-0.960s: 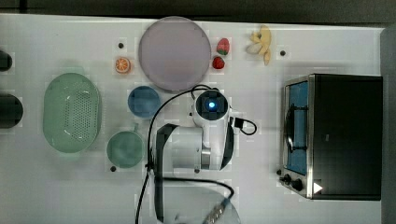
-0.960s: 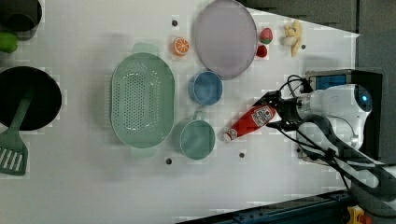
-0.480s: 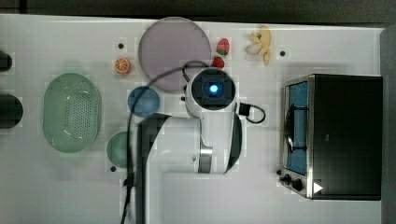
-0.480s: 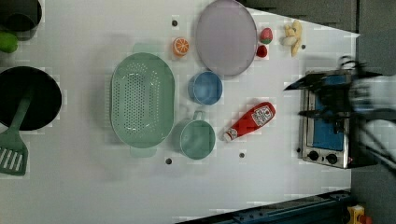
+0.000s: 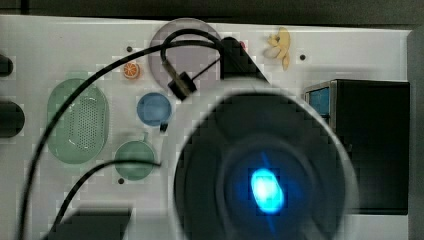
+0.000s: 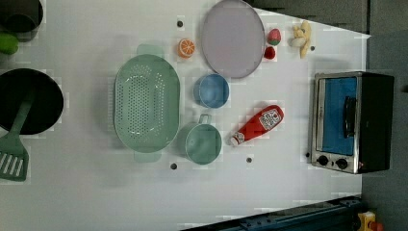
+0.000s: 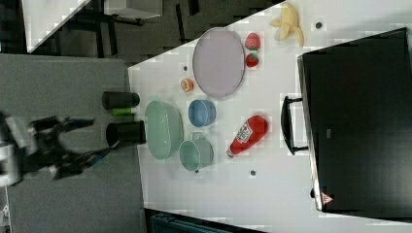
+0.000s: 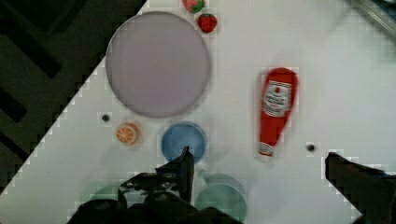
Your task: Pick Ketchup from oven and place it on table.
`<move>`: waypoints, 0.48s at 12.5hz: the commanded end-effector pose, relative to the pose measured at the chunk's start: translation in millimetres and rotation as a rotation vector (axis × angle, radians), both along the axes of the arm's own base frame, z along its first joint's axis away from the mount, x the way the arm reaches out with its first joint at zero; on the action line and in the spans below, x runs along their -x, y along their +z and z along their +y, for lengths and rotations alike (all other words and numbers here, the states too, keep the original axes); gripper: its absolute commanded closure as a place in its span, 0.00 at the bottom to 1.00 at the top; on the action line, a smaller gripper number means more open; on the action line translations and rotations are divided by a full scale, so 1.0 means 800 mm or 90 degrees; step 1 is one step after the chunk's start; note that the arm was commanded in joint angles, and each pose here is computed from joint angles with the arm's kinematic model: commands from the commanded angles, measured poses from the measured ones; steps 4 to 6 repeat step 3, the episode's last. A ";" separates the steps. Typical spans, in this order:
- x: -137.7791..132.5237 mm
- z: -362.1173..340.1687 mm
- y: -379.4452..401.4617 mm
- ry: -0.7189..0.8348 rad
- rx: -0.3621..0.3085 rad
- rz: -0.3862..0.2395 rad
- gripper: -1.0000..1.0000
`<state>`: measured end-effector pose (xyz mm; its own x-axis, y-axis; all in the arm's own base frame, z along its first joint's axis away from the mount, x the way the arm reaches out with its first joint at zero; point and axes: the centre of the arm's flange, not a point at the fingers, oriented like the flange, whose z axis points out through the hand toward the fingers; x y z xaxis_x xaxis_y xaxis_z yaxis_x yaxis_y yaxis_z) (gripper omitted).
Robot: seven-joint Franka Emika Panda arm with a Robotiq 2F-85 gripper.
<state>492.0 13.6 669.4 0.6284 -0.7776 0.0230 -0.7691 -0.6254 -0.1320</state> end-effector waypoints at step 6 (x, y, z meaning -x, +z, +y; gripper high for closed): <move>-0.009 -0.028 -0.050 -0.055 0.008 0.104 0.00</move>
